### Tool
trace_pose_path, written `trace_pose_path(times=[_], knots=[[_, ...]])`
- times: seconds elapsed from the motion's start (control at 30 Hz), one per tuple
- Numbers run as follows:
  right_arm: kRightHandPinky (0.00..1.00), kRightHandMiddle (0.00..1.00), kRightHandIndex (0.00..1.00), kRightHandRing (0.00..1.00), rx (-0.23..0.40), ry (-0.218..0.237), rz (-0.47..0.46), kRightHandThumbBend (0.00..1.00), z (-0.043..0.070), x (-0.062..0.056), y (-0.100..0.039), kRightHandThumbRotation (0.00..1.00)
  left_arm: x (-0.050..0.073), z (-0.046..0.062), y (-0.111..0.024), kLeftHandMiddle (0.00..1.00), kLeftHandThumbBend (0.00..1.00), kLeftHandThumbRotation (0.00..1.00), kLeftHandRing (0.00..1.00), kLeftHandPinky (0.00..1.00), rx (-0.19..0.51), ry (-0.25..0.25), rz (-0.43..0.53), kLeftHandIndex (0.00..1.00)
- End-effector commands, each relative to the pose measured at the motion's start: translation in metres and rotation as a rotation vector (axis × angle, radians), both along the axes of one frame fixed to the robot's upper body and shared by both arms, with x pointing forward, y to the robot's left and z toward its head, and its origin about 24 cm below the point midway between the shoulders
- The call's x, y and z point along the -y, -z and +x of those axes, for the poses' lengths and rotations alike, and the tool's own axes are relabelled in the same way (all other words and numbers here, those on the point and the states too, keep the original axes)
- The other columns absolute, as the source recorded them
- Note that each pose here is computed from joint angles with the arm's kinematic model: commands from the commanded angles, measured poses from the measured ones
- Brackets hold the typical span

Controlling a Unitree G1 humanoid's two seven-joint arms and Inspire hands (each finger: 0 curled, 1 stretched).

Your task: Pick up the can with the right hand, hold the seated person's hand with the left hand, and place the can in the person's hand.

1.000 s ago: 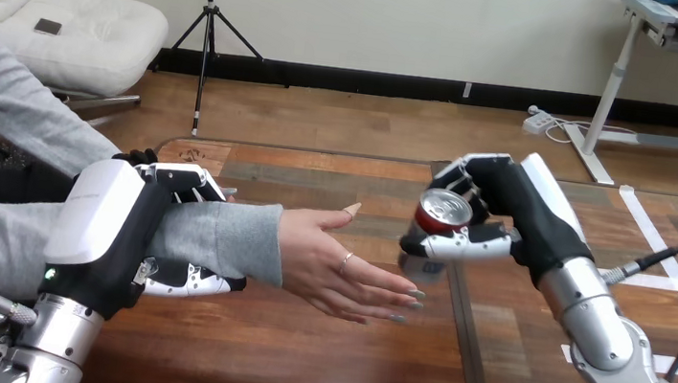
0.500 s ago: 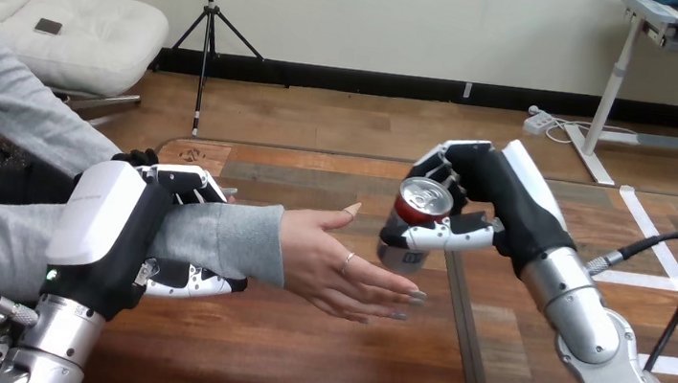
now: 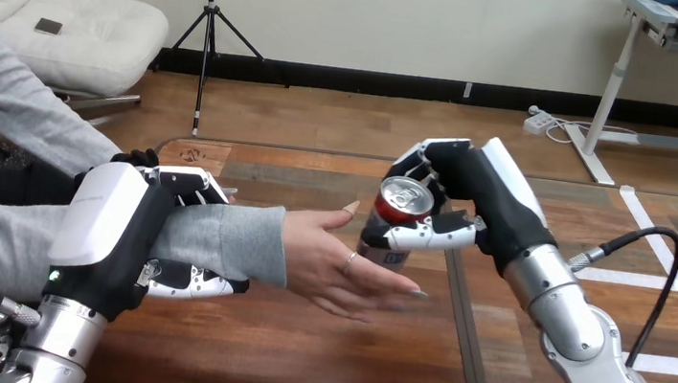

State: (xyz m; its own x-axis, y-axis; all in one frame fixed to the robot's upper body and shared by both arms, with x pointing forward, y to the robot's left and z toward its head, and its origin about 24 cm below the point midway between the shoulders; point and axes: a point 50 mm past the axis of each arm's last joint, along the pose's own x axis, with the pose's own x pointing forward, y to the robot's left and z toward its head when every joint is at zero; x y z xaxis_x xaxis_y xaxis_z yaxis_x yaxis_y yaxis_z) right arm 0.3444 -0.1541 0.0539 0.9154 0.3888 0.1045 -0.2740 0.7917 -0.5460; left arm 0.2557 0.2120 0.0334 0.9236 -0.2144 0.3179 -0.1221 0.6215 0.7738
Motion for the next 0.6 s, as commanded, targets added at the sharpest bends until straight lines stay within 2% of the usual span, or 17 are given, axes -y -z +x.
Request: trace_pose_path(times=[0.0,0.57], knots=[[0.29,0.42,0.43,0.33,0.215,-0.07,0.06,0.81,0.02,-0.021,-0.06,0.0,0.011,0.019,-0.029,0.34,0.84,0.0,0.26,0.22,0.121,0.028,-0.071,0.4],[0.31,0.42,0.43,0.34,0.218,-0.128,0.075,0.8,0.018,-0.038,-0.063,0.0,0.012,0.019,-0.028,0.33,0.85,0.0,0.25,0.22,0.134,0.027,-0.068,0.4]])
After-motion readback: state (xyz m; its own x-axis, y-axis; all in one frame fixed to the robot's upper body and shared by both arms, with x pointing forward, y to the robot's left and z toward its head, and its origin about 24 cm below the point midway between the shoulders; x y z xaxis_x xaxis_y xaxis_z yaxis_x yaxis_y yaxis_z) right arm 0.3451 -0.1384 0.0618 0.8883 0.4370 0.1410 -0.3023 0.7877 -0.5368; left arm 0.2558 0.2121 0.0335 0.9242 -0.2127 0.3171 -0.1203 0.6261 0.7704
